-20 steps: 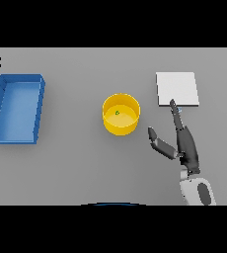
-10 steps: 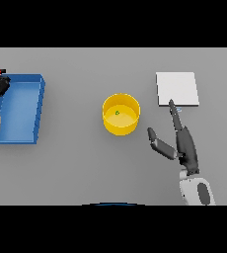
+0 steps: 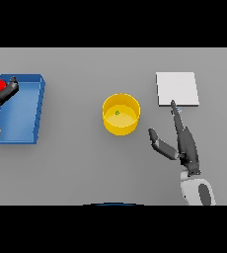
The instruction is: Pick up the red beaker and tilt it to pour out 1 green nut into yellow bowl. Pick up the yellow bowl and place it on the metallic measuring scale.
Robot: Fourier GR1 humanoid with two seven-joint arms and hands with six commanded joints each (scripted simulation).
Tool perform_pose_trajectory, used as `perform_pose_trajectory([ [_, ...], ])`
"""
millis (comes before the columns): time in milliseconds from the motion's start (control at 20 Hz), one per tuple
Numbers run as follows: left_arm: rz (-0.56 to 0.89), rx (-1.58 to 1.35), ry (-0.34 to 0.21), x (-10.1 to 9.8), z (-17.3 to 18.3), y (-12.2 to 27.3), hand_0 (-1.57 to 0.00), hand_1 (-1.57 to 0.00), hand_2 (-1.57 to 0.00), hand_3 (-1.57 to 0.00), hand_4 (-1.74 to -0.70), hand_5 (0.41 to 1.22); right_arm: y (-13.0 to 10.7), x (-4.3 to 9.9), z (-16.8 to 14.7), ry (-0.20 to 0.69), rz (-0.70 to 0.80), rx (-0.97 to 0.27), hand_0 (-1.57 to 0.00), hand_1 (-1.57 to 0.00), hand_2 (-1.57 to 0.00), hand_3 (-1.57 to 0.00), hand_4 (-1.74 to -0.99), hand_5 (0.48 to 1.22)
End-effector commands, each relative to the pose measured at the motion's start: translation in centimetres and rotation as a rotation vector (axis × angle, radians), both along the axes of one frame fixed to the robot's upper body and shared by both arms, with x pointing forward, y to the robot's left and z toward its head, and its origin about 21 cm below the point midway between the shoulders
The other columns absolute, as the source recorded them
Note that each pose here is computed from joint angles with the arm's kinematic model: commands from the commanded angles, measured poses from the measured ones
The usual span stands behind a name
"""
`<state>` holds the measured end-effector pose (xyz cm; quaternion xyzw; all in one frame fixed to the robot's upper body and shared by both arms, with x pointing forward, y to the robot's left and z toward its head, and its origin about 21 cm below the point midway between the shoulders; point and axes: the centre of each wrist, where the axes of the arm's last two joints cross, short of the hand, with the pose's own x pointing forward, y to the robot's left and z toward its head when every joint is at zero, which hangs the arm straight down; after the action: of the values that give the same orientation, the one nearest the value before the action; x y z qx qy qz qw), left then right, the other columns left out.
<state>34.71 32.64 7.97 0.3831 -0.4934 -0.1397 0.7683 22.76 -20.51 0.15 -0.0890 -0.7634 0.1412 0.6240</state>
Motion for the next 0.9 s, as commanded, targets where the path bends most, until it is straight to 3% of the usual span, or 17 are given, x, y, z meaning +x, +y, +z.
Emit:
perform_pose_trajectory([
  [0,-0.016,0.011,0.021,-0.1,0.0,0.2,-0.77,-0.64,-0.65,-0.61,-0.92,0.677,0.1,-0.1,-0.2,-0.003,0.006,0.003,0.00,0.00,0.00,0.00,-1.005,0.634],
  [100,-0.045,0.048,0.053,0.1,-0.1,0.3,-0.49,-0.41,-0.42,-0.39,-0.86,0.657,0.3,-0.2,-0.1,-0.019,0.006,-0.002,0.00,0.00,0.00,0.00,-1.009,0.639],
  [200,-0.061,0.054,0.071,0.4,-0.8,0.3,-0.32,-0.26,-0.27,-0.25,-0.82,0.657,0.2,-0.2,0.1,-0.022,0.006,-0.006,0.00,0.00,0.00,0.00,-1.009,0.639],
  [500,-0.086,0.066,0.014,0.4,-0.8,0.2,-0.08,-0.07,-0.07,-0.07,-0.77,0.655,-0.3,0.7,0.8,-0.003,0.062,-0.087,0.00,0.00,0.00,0.00,-1.014,0.666],
  [600,-0.098,0.065,0.000,0.4,-0.6,0.2,-0.05,-0.04,-0.04,-0.04,-0.76,0.659,-0.7,1.8,1.7,0.012,0.156,-0.221,0.00,0.00,0.00,0.00,-1.022,0.674],
  [750,-0.114,0.058,-0.021,0.4,-0.1,-0.3,-0.03,-0.02,-0.02,-0.02,-0.74,0.664,-0.3,3.9,3.6,0.018,0.281,-0.456,0.00,0.00,0.00,0.00,-1.094,0.677],
  [850,-0.111,0.066,-0.008,0.3,-0.4,0.1,-0.02,-0.01,-0.01,-0.01,-0.74,0.673,0.2,5.1,4.7,-0.022,0.360,-0.606,0.00,0.00,0.00,0.00,-1.151,0.672],
])
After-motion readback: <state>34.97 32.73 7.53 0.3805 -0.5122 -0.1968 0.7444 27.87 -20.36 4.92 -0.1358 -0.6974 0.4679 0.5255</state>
